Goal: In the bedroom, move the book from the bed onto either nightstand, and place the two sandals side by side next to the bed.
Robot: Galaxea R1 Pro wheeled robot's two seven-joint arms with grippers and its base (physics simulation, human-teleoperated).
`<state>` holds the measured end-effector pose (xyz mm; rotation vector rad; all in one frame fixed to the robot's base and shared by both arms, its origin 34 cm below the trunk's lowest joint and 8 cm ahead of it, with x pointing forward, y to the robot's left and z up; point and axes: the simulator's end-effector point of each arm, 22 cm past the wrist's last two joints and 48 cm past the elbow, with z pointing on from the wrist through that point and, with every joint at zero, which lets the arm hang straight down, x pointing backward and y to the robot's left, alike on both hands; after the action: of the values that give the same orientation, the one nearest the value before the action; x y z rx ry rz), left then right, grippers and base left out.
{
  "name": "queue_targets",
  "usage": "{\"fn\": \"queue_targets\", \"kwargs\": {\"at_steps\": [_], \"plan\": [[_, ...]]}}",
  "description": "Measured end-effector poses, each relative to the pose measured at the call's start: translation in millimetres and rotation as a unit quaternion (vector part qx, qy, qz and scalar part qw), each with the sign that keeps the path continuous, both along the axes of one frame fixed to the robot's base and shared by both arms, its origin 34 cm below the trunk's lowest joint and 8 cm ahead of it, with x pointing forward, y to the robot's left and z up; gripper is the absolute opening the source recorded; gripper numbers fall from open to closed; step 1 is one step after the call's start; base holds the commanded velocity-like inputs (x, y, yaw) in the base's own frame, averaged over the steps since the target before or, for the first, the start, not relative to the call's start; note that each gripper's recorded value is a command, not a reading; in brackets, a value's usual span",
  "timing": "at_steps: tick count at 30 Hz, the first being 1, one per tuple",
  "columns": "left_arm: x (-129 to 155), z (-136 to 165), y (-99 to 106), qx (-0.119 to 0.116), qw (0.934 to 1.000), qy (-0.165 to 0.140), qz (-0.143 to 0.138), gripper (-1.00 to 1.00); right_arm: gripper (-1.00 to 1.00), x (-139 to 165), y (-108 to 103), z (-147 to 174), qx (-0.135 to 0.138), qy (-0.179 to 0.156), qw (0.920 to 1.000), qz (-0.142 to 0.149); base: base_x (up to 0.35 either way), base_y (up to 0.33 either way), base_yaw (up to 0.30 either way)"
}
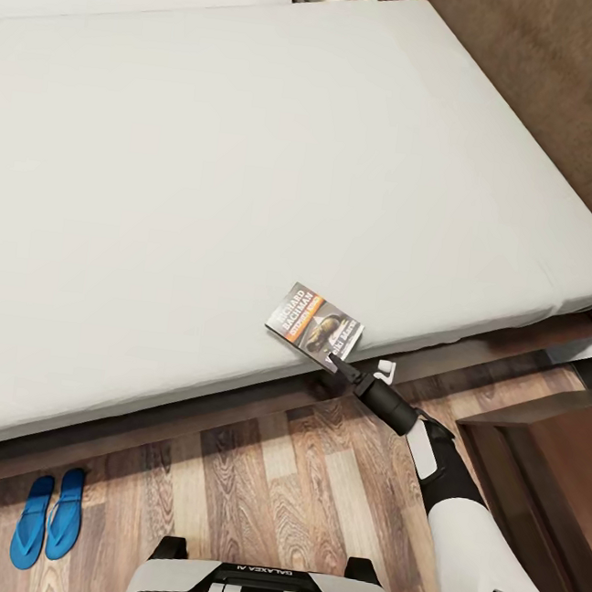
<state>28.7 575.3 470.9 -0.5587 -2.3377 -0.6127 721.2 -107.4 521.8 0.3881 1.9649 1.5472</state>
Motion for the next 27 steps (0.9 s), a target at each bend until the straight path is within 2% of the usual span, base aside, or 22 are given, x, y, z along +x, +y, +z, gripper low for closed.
{"fn": "queue_targets", "kwargs": {"at_steps": [27], "plan": [[0.0,0.0,-0.1,0.0,1.0,0.0,0.0,1.0,1.0,0.3,-0.3,0.1,0.0,0.0,1.0,0.0,0.0,0.007,0.0]]}}
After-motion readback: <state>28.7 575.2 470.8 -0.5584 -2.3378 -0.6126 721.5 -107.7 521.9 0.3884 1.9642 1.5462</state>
